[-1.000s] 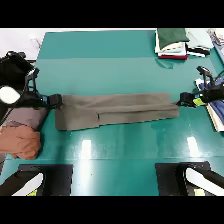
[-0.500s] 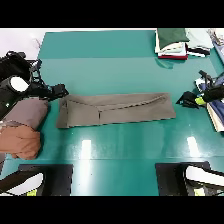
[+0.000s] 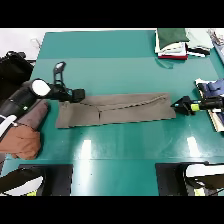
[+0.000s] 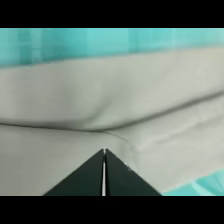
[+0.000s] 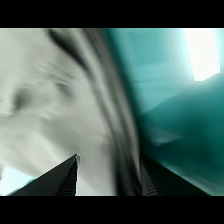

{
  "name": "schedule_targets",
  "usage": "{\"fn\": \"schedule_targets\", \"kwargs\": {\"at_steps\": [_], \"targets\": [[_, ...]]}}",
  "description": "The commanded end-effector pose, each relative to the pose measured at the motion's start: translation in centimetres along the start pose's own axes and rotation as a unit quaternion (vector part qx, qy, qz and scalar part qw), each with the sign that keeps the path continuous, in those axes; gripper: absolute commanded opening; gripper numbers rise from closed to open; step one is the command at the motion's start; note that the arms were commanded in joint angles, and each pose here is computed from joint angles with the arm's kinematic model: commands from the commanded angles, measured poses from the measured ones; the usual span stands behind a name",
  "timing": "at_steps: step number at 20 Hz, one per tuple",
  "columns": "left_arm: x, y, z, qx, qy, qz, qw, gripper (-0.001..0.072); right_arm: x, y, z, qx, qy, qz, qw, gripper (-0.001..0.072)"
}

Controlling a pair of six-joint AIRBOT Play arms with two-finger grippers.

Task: Fold the shirts.

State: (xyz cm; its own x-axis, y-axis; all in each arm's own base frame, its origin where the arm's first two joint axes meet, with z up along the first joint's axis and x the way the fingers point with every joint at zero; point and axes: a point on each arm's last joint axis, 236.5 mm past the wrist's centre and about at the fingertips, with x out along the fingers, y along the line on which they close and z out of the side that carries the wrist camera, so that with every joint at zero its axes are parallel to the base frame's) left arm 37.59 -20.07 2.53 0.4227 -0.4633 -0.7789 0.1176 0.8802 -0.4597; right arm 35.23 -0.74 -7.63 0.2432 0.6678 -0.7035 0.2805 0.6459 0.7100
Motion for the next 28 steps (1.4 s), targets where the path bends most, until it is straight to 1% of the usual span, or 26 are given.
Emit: {"fn": "schedule_targets", "kwargs": {"at_steps": [1, 3, 4, 5, 8, 10, 14, 18, 22, 25, 28], "targets": [[3.2, -3.4, -2.1, 0.007, 0.034, -0.026, 0.999, 0.0021, 3.3, 1.7, 0.9, -0.031, 0.023, 0.019, 0.999, 0.0389], [5.5, -4.9, -2.8, 0.014, 0.058, -0.033, 0.998, 0.0021, 3.9, 3.5, 1.1, -0.078, 0.042, 0.011, 0.996, 0.0138], [6.7, -5.7, -2.8, 0.021, 0.065, -0.036, 0.997, 0.0021, 3.7, 4.1, 1.2, -0.101, 0.047, 0.0, 0.994, 0.0047], [7.7, -6.6, -2.6, 0.028, 0.07, -0.039, 0.996, 0.0021, 3.1, 4.9, 1.5, -0.123, 0.043, -0.01, 0.991, 0.0017], [10.8, -9.0, -2.4, 0.046, 0.083, -0.05, 0.994, 0.0021, -0.7, 9.4, 2.2, -0.175, 0.002, 0.001, 0.985, 0.0016], [12.9, -10.3, -2.8, 0.057, 0.095, -0.055, 0.992, 0.0021, -3.6, 14.0, 2.0, -0.2, -0.027, 0.018, 0.979, 0.0016], [15.8, -12.1, -3.4, 0.063, 0.109, -0.065, 0.99, 0.0021, -7.0, 23.0, 0.1, -0.284, -0.07, 0.033, 0.956, 0.0016], [17.1, -12.4, -3.3, 0.05, 0.11, -0.072, 0.99, 0.0021, -6.7, 29.9, -3.6, -0.343, -0.06, 0.058, 0.936, 0.0016], [16.8, -12.5, -3.0, 0.053, 0.11, -0.071, 0.99, 0.0021, -5.1, 35.1, -7.2, -0.388, -0.046, 0.086, 0.916, 0.0016], [14.4, -11.9, 0.3, 0.06, 0.094, -0.068, 0.991, 0.0021, -4.0, 38.4, -9.6, -0.418, -0.045, 0.111, 0.901, 0.0016], [7.8, -9.1, 7.8, 0.059, 0.014, -0.051, 0.997, 0.0021, -2.1, 41.2, -11.9, -0.435, -0.046, 0.135, 0.889, 0.0016]]}}
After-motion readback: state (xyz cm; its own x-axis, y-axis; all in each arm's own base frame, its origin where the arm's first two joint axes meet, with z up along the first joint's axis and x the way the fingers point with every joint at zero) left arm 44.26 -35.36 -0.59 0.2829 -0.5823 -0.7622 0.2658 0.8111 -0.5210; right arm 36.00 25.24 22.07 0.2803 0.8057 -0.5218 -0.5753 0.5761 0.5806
